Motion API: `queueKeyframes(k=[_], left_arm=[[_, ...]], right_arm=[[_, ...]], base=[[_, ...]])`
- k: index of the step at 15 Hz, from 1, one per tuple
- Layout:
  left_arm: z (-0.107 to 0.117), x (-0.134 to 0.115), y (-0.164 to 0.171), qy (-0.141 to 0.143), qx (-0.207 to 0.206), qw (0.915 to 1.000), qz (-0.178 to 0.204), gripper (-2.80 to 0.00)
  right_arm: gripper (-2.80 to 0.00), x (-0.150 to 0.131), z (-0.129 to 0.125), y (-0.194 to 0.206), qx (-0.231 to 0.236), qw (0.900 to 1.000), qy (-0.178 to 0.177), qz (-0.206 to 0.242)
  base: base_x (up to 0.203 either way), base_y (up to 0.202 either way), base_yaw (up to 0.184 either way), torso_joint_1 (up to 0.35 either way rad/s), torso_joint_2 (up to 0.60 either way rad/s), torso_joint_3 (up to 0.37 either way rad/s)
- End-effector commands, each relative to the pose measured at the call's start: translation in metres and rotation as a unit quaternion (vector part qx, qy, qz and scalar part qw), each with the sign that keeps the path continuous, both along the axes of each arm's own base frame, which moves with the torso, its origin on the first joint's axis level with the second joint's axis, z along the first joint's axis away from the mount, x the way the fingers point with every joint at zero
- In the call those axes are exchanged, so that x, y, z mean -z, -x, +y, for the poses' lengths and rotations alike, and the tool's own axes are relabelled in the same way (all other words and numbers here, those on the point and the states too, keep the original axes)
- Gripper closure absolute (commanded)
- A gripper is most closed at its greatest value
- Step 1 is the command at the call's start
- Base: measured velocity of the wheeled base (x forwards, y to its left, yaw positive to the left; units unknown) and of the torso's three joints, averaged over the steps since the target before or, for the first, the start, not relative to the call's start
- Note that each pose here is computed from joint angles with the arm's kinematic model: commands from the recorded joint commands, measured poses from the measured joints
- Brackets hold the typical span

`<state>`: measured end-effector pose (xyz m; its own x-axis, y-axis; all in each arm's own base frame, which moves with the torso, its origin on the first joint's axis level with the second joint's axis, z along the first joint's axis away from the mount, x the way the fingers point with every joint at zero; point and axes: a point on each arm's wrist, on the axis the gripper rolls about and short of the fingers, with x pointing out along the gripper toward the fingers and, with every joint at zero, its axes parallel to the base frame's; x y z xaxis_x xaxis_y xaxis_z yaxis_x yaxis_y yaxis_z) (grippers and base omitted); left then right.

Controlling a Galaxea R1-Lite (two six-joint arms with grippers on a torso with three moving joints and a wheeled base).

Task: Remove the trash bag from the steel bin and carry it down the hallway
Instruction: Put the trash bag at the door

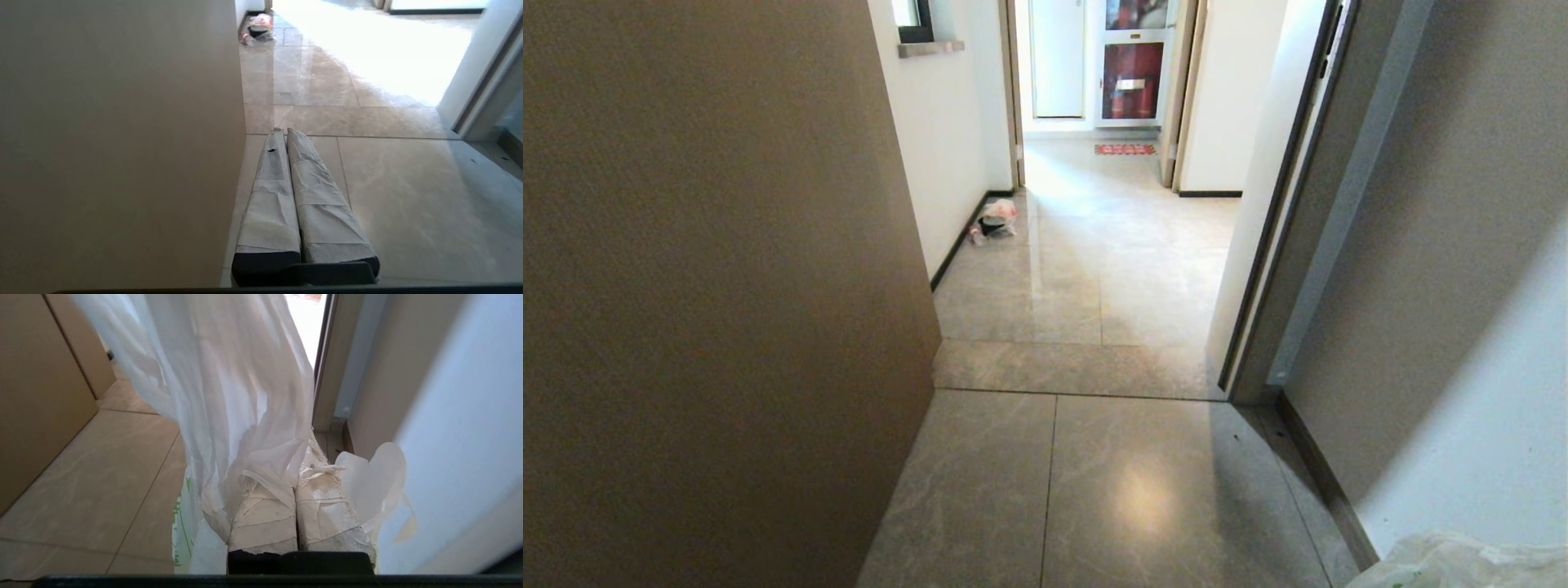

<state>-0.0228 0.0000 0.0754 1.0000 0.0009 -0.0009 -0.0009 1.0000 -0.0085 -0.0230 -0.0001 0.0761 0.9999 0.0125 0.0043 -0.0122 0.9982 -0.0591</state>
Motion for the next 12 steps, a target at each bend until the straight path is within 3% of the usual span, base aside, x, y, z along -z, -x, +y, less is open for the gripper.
queueKeyframes(k=[1, 12], left_arm=[[0.0000, -0.0001, -0.0001, 0.000, 0.000, 1.0000, 0.000, 0.00], [0.0000, -0.0001, -0.0001, -0.002, 0.000, 1.0000, 0.000, 0.00]], right_arm=[[0.00, 0.0010, 0.0000, 0.0029, 0.000, 1.000, 0.000, -0.019], [0.00, 0.0010, 0.0000, 0.0029, 0.000, 1.000, 0.000, -0.019]], base=[[0.195, 0.000, -0.001, 0.002, 0.00, 0.002], [0.191, 0.000, 0.001, 0.002, 0.00, 0.003]])
